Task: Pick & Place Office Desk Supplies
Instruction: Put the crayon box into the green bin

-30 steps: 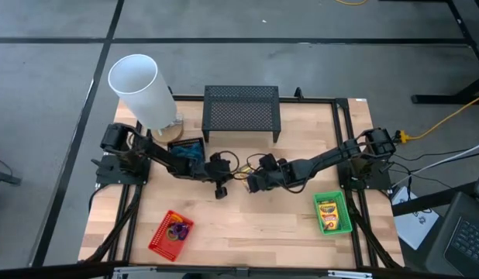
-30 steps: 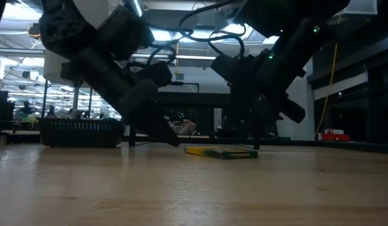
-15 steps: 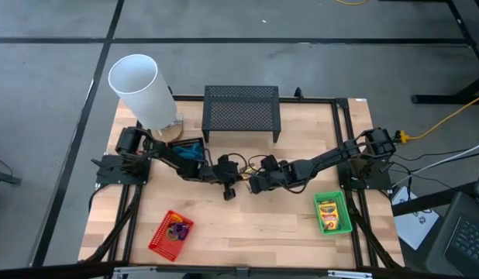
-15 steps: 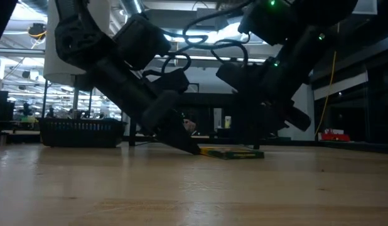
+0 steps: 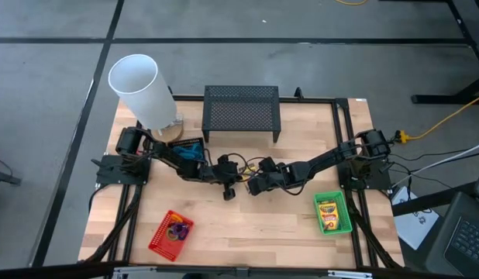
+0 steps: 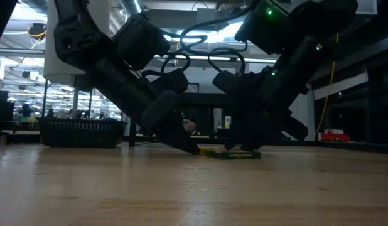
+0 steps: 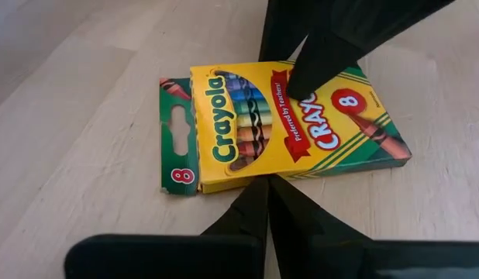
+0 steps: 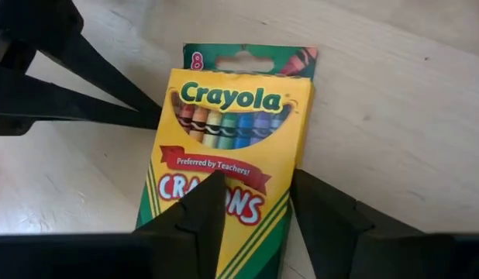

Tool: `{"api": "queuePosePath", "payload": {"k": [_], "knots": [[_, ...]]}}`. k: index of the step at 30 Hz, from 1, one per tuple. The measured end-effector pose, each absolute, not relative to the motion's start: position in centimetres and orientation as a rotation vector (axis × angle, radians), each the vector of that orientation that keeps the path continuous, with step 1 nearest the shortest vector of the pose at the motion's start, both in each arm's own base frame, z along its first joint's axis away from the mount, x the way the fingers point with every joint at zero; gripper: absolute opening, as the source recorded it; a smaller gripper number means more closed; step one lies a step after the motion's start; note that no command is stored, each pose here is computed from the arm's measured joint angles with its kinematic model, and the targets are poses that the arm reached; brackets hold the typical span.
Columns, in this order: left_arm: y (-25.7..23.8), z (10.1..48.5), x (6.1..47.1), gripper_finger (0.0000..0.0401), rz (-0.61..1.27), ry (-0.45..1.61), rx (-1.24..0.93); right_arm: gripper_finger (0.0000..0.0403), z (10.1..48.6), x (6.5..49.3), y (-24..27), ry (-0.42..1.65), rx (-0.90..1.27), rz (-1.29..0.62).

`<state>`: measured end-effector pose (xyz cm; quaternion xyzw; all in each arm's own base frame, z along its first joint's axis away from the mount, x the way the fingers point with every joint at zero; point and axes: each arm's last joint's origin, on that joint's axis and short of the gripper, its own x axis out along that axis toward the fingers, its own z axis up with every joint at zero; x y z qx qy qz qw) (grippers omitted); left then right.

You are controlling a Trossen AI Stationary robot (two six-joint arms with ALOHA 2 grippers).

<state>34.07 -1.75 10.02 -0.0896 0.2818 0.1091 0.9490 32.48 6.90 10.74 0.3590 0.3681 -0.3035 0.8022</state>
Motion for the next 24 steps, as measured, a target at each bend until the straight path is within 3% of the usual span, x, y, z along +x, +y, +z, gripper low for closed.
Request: {"api": "queuePosePath", "payload": {"k": [8, 24], "knots": [[-1.7, 9.8, 33.9, 0.001, 0.225, 0.594, -0.178, 0.0018, 10.8, 32.5, 6.8, 0.792, 0.759, -0.639], [-1.7, 10.2, 34.0, 0.0012, 0.225, 0.579, -0.165, 0.0, 12.5, 31.8, 7.2, 0.801, 0.732, -0.617]]}}
